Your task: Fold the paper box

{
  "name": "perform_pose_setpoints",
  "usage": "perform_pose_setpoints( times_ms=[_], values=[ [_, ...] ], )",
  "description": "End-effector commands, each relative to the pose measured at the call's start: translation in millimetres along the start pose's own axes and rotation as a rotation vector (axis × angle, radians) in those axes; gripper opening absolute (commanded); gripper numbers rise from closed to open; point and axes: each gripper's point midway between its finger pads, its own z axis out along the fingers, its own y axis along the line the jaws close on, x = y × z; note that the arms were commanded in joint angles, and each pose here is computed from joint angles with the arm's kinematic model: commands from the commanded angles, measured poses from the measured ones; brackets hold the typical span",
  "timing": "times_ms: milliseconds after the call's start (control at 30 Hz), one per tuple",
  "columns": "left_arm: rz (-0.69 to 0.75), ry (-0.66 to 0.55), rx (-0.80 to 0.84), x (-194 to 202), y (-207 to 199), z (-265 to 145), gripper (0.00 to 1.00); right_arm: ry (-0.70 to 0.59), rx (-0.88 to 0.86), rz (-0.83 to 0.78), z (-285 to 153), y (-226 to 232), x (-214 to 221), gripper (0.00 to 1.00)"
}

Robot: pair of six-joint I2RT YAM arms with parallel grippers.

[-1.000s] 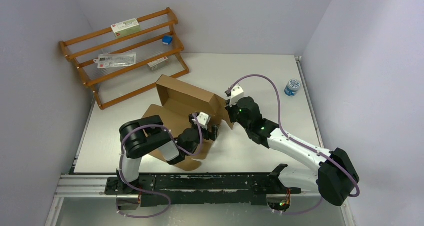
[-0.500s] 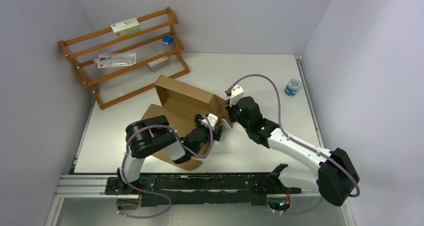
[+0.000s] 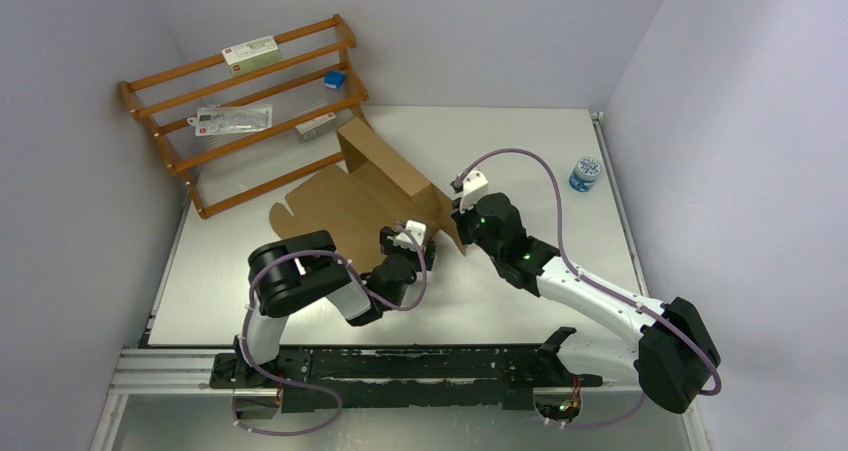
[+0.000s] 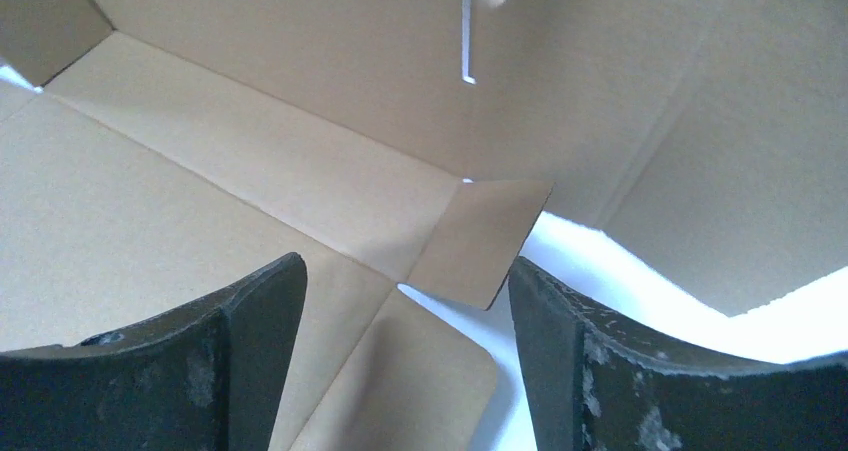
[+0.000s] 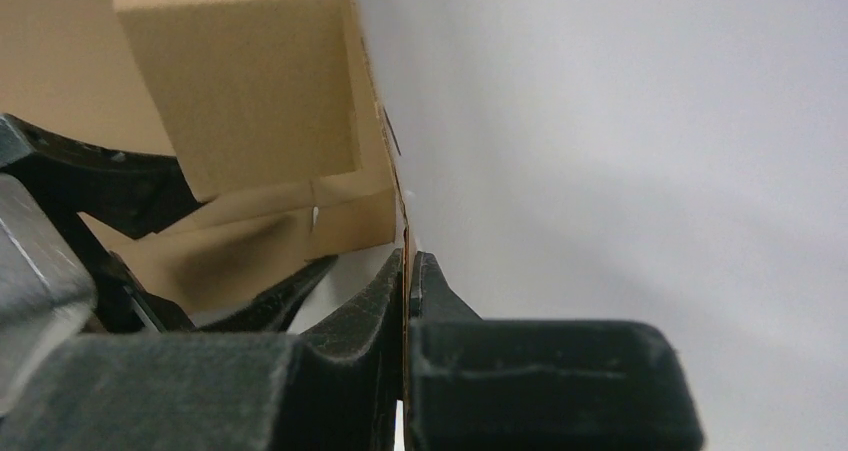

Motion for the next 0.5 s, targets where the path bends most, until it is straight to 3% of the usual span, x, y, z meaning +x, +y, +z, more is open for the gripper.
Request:
perform_pose_setpoints(
  times_ms=[0,467],
  values=[
    [-0.07,-0.048,-0.094,-19.6,27.2,-2.1,0.78,-0.015,0.016,-0.01,-4.7,-5.9,-0.8,0.0],
    [-0.136,-0.022,-0.023,-22.1,33.6,16.8,0.79,-0.013,-0.034,-0.015,-3.8,3.1,-4.9,0.0]
  ],
)
